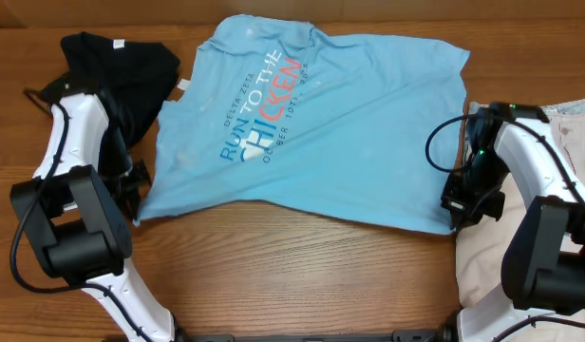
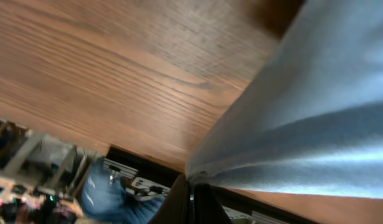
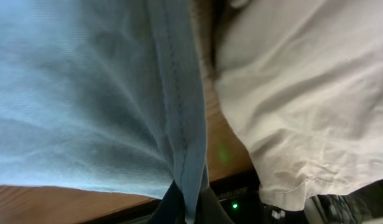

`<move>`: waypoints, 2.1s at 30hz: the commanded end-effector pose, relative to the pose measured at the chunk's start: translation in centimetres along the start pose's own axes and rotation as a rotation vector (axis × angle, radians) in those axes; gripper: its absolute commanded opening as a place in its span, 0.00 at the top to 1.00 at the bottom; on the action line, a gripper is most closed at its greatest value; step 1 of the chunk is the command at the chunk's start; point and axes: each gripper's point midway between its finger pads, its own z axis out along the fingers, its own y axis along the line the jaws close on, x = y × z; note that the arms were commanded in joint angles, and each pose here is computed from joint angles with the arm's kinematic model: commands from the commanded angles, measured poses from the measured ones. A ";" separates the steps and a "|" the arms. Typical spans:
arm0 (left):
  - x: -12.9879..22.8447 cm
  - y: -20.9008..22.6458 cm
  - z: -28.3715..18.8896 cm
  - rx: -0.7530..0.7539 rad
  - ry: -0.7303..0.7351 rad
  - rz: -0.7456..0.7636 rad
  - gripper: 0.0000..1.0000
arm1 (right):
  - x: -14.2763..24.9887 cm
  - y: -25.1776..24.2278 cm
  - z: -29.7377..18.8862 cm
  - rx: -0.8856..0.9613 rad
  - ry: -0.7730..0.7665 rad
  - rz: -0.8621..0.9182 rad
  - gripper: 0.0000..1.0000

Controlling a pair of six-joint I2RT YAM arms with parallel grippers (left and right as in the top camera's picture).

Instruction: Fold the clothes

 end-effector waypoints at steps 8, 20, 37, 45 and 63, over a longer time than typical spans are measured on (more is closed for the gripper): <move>0.5 3.7 2.2 0.059 0.059 -0.166 0.96 | 0.0 -0.9 0.4 0.052 -0.025 0.044 0.96; -0.6 3.9 -1.9 0.172 -0.014 -0.150 0.20 | -2.0 -1.9 0.2 0.068 -0.101 0.114 0.34; -8.9 -7.4 -8.1 0.449 -0.538 0.471 0.42 | -6.1 3.5 -1.0 -0.245 -0.238 -0.013 0.33; -11.0 -6.7 -5.7 0.289 -0.572 0.414 0.46 | -5.9 3.4 -0.9 -0.242 -0.229 -0.012 0.30; -14.1 -8.1 -6.2 0.336 -0.706 0.449 0.57 | -6.1 3.5 -0.9 -0.245 -0.237 -0.012 0.24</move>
